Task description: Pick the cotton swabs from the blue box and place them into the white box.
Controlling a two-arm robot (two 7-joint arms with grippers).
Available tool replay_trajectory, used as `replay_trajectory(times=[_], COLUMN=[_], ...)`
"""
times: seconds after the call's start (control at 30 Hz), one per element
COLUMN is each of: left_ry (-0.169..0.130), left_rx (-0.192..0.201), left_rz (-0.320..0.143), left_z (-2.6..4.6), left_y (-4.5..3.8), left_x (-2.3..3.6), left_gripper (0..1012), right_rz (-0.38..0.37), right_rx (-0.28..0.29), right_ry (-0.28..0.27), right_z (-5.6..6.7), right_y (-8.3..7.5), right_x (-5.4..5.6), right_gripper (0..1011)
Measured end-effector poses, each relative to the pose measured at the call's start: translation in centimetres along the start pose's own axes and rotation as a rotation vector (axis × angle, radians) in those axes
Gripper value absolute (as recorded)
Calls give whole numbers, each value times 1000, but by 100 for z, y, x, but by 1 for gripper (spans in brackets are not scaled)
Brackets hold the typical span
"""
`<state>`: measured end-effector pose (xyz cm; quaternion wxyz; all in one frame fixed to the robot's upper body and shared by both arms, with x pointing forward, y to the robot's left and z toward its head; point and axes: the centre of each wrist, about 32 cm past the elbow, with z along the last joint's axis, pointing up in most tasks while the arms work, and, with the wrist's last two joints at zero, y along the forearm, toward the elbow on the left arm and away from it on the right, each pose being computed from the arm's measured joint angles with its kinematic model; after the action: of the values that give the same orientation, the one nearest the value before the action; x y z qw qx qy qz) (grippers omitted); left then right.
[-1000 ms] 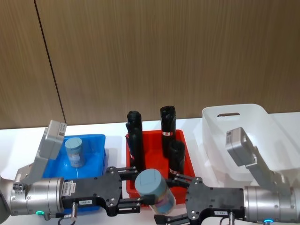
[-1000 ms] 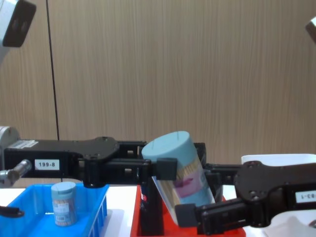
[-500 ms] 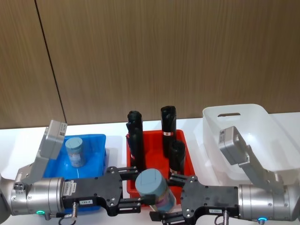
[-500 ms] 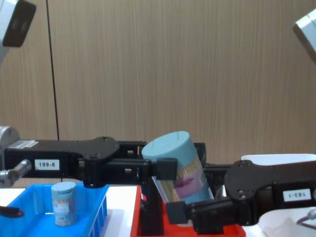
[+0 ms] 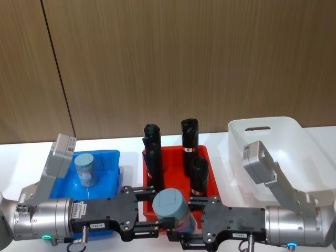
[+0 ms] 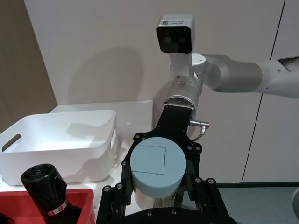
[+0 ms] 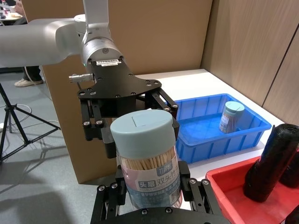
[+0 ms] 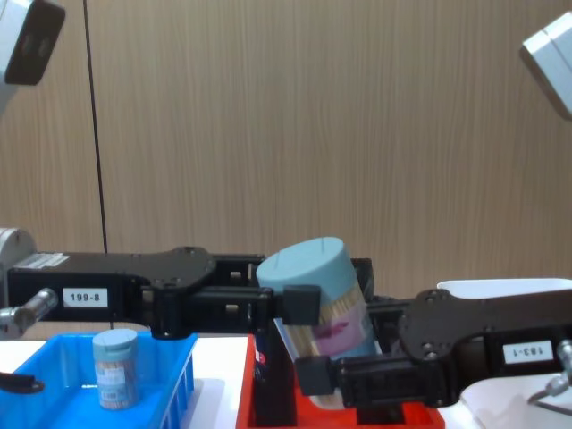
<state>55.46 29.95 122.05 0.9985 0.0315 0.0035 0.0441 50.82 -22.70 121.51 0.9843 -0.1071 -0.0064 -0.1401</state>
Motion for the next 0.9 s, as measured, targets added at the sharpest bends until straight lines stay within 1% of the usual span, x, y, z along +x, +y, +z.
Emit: replay_trajectory(times=[0.17, 0.23, 0.27, 0.33, 0.37, 0.4, 0.43, 0.5, 0.53, 0.6, 0.9], left_ry=[0, 0, 0, 0, 0, 0, 0, 0, 0, 0, 0], left_rx=[0, 0, 0, 0, 0, 0, 0, 0, 0, 0, 0], left_rz=[0, 0, -1, -1, -1, -1, -1, -1, -1, -1, -1], left_z=[0, 0, 0, 0, 0, 0, 0, 0, 0, 0, 0], left_y=[0, -1, -1, -1, -1, -1, -1, -1, -1, -1, 0], left_x=[0, 0, 0, 0, 0, 0, 0, 0, 0, 0, 0], left_gripper=[660, 702, 754, 788, 839, 839, 876, 908, 955, 1003, 1003], right_rz=[0, -2, -3, -4, -4, -4, -5, -4, -4, -5, -23], right_rx=[-1, 0, 0, 0, 0, 0, 0, 1, 2, 3, 15], right_ry=[0, 1, 1, 1, 1, 1, 0, 0, 0, -1, 1], right_z=[2, 4, 4, 6, 6, 7, 7, 9, 9, 11, -5], right_y=[-1, -3, -4, -8, -9, -10, -13, -15, -17, -22, -83], right_x=[0, 1, 2, 3, 2, 3, 3, 2, 2, 2, 6], right_gripper=[650, 650, 650, 650, 650, 650, 650, 650, 650, 650, 650])
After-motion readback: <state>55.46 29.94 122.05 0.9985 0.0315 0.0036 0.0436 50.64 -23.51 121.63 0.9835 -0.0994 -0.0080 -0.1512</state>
